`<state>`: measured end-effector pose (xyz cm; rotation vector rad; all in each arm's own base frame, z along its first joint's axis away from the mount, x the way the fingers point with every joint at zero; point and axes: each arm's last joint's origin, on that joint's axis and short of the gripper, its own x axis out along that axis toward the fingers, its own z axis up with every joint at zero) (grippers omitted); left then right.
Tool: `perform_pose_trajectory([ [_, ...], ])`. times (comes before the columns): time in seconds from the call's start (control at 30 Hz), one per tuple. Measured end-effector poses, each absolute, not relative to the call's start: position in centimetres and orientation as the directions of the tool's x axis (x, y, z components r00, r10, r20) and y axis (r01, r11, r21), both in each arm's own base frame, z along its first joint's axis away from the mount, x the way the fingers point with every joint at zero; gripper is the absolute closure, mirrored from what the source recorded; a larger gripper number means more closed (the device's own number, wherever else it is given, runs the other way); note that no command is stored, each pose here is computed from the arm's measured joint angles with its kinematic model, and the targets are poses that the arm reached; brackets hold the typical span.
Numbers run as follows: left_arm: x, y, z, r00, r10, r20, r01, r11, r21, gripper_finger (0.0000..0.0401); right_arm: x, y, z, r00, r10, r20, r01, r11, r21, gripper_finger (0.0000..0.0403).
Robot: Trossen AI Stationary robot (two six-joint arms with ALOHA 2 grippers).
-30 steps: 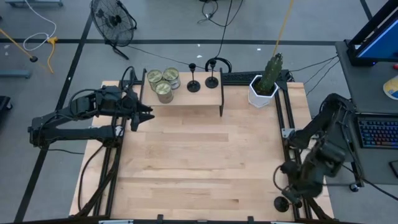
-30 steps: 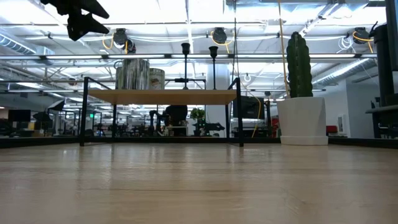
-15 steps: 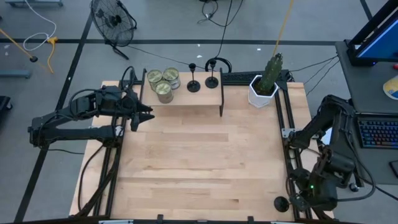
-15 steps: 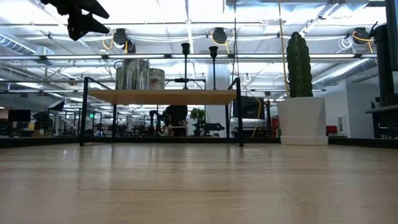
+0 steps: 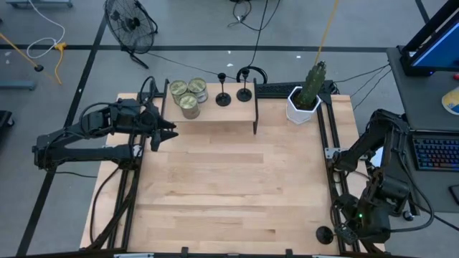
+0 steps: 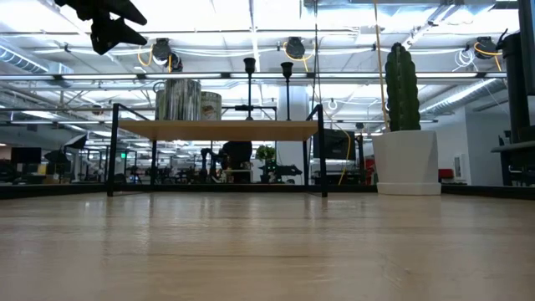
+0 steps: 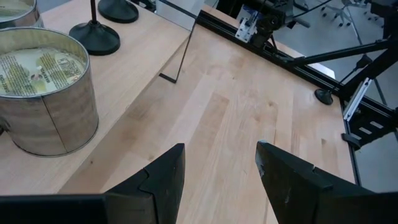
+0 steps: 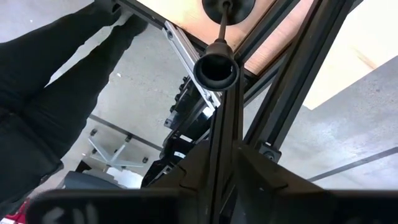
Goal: Pick & Place candle stick holders
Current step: Put the black candle holder on the shelf
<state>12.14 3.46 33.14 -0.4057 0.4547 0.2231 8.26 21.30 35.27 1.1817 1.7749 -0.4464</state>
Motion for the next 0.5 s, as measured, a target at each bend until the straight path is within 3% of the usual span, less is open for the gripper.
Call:
perform_pose_trajectory([
  [0.5,12.13,3.46,33.14,0.876,0.118,-0.467,-0.291,0.903,-0.317,0.0196,8.35,21.31,34.71,-0.090,0.505,-0.859,0.869,0.461,0.179,0.0236],
])
